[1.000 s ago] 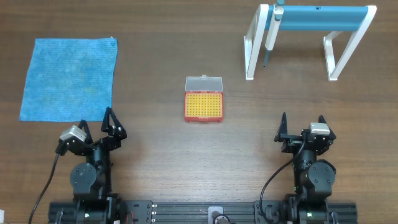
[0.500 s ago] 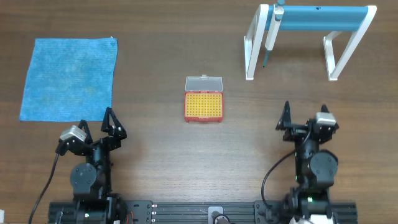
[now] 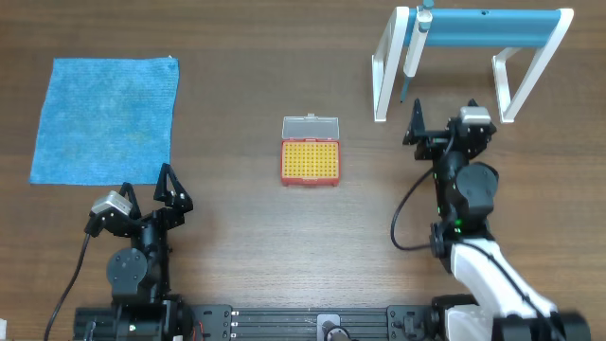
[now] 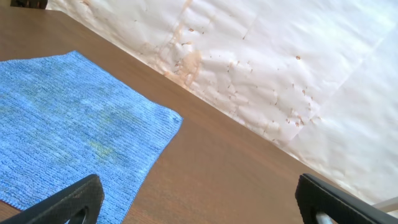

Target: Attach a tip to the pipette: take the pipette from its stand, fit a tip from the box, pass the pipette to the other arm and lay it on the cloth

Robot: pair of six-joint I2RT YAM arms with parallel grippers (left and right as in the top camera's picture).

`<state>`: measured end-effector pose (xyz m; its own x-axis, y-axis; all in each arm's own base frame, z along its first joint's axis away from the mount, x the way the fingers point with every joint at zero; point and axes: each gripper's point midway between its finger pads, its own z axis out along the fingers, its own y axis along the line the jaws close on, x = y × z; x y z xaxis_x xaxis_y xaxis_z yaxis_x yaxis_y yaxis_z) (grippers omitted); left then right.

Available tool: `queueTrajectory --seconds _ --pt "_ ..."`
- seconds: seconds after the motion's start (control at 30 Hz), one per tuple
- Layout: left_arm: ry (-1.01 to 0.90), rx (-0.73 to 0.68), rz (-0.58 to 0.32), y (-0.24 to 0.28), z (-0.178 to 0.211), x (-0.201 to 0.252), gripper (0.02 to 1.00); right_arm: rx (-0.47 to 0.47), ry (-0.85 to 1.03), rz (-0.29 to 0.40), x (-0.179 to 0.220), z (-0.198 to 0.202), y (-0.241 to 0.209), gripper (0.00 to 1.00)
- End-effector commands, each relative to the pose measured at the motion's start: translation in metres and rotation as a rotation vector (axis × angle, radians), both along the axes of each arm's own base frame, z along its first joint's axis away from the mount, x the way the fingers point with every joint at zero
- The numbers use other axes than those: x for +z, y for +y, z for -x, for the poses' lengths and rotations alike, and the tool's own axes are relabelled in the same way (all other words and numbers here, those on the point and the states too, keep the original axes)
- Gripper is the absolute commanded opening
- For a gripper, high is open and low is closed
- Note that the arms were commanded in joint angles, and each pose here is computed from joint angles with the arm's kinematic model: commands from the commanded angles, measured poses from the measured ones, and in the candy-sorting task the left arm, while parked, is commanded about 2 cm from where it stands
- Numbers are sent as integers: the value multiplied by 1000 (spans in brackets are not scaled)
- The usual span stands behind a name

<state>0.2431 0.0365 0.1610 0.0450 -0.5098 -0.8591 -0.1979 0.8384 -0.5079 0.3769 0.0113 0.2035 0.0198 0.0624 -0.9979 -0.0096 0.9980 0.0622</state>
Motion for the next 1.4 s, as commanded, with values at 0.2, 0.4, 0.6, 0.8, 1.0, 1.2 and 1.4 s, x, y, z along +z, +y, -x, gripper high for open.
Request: queueTrajectory --seconds 0.2,0.4,0.6,0.8,1.0,1.2,1.4 --pt "0 -2 -8 0 0 -1 998 14 -16 -50 8 -47 6 974" --pt "0 -2 -8 0 0 -1 996 22 -4 -49 4 -64 11 974" --pt "0 -2 -8 0 0 -1 996 31 10 -49 -1 -77 16 974" --pt "0 -2 -8 0 0 -1 996 30 27 -47 -9 -86 16 976" --pt "0 -2 -8 0 0 -1 996 29 27 -47 -10 -97 17 976" --pt "0 -2 -8 0 0 -1 998 26 33 -47 -13 -97 15 976" --pt "0 -2 -8 0 0 -1 998 21 53 -45 -22 -99 13 978"
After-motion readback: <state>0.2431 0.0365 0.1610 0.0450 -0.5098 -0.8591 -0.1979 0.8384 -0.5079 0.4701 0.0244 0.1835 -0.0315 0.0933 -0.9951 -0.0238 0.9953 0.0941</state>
